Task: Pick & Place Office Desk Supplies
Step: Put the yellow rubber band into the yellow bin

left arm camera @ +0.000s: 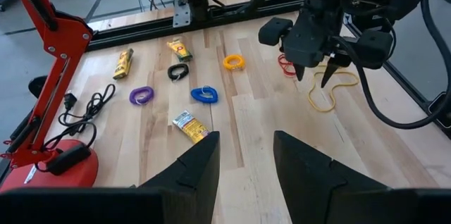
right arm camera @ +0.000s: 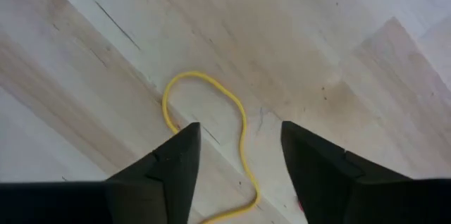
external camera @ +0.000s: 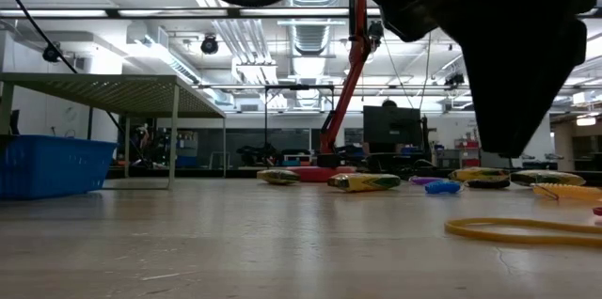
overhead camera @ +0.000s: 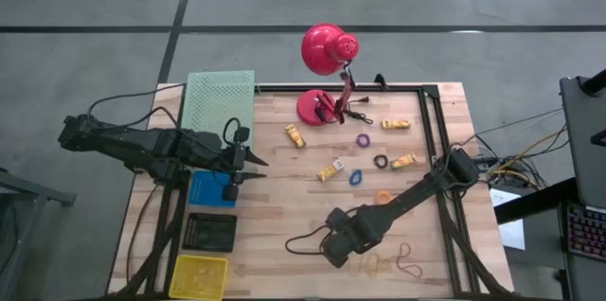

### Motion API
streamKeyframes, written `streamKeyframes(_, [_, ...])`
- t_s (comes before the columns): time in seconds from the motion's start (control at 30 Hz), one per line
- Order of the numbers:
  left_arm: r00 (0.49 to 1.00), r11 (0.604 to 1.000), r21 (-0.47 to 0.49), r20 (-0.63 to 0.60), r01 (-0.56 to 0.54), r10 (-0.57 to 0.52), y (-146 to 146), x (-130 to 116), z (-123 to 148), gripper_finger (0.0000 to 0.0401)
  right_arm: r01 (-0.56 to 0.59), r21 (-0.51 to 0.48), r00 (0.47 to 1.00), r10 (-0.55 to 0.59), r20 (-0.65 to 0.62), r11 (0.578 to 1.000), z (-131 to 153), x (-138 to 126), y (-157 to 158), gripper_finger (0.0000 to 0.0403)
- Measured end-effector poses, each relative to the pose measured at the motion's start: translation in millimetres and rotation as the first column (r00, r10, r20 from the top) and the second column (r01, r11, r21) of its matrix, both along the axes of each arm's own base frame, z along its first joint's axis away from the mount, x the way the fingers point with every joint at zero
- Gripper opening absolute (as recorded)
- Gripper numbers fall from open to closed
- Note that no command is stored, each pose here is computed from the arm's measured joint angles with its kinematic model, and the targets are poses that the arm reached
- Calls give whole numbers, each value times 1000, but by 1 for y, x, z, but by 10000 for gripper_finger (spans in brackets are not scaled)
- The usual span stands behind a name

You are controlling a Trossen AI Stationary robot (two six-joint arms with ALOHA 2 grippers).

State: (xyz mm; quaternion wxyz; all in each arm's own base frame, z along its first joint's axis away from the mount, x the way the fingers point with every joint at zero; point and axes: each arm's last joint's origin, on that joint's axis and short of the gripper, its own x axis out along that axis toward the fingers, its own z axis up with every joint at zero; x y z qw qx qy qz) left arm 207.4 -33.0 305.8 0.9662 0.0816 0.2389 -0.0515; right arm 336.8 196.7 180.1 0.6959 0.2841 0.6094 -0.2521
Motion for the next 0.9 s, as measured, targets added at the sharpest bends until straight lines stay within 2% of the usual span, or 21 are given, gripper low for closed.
streamKeyframes(0.13, [1000, 1000, 0, -1, 0, 0, 0, 0, 0, 136, -15, -3, 1000, 15, -5, 1000, -2, -3, 2, 201])
streamKeyframes(0.47, [1000, 1000, -2, -2, -1, 1, 0, 0, 0, 136, -14, 0, 1000, 14, -1, 1000, -18, -8, 2, 178])
streamKeyframes(0.9, [1000, 1000, -1, -3, -1, 1, 0, 0, 0, 136, 30, 30, 1000, -29, -4, 999, -37, -14, 1, 169])
